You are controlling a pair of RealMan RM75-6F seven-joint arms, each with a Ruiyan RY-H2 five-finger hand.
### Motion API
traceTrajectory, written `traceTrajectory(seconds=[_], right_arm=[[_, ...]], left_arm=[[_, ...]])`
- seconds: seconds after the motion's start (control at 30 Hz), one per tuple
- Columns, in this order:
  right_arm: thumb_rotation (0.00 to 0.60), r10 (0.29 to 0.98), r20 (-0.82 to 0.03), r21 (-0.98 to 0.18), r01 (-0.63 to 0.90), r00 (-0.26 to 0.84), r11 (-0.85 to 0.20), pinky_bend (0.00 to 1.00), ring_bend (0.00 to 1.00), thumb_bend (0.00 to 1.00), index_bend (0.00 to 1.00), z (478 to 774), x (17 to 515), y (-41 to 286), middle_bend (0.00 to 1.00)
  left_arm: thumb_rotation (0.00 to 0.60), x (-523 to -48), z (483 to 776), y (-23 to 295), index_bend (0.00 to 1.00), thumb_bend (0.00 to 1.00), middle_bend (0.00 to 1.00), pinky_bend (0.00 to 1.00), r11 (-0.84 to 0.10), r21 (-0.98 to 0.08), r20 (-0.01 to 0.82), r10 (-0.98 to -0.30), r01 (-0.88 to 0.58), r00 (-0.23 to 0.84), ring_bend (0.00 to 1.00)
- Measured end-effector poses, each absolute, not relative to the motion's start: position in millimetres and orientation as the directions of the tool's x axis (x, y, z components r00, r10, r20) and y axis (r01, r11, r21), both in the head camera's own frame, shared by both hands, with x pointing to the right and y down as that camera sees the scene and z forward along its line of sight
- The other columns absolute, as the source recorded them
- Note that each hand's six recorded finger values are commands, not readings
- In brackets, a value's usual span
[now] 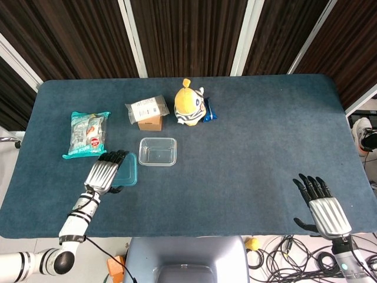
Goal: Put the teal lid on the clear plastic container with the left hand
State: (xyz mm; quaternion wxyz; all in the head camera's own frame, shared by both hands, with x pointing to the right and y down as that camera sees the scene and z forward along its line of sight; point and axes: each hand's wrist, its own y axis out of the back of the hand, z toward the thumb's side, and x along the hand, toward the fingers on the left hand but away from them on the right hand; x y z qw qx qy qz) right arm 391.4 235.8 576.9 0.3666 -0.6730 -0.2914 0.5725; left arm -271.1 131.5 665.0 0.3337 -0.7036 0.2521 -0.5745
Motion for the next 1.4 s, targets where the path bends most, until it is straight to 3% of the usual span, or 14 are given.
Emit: traceTrajectory(seconds=[0.23,0.43,0.9,1.4], right_arm=[[0.6,0.806,-0.567,-0.82,-0.017,0.17,-0.573,0.0,0.0,0.11,0.0,579,394,234,0.0],[0.6,0.801,-0.577,-0.81,0.011,0.159,-0.586,0.0,0.0,0.11,0.0,580,399,229,0.0],[0.6,0.814,-0.57,-0.811,0.083,0.107,-0.579,0.0,0.0,0.11,0.0,570,430,214,0.0],[0.6,0.816,-0.569,-0.812,0.086,0.101,-0.577,0.0,0.0,0.11,0.0,567,437,215,0.0]], left_arm=[[0.6,-231,654,95,0.68,0.39,0.98,0.24,-0.661,-0.749,0.631,-0.733,-0.047,0.254,0.7],[0.6,-185,659,78,0.68,0.39,0.98,0.24,-0.664,-0.747,0.631,-0.714,-0.01,0.304,0.7],[0.6,-101,717,54,0.68,0.4,0.99,0.24,-0.657,-0.743,0.664,-0.701,0.127,0.26,0.7],[0.6,-106,718,53,0.66,0.39,0.97,0.23,-0.696,-0.679,0.733,-0.663,0.233,0.155,0.7]])
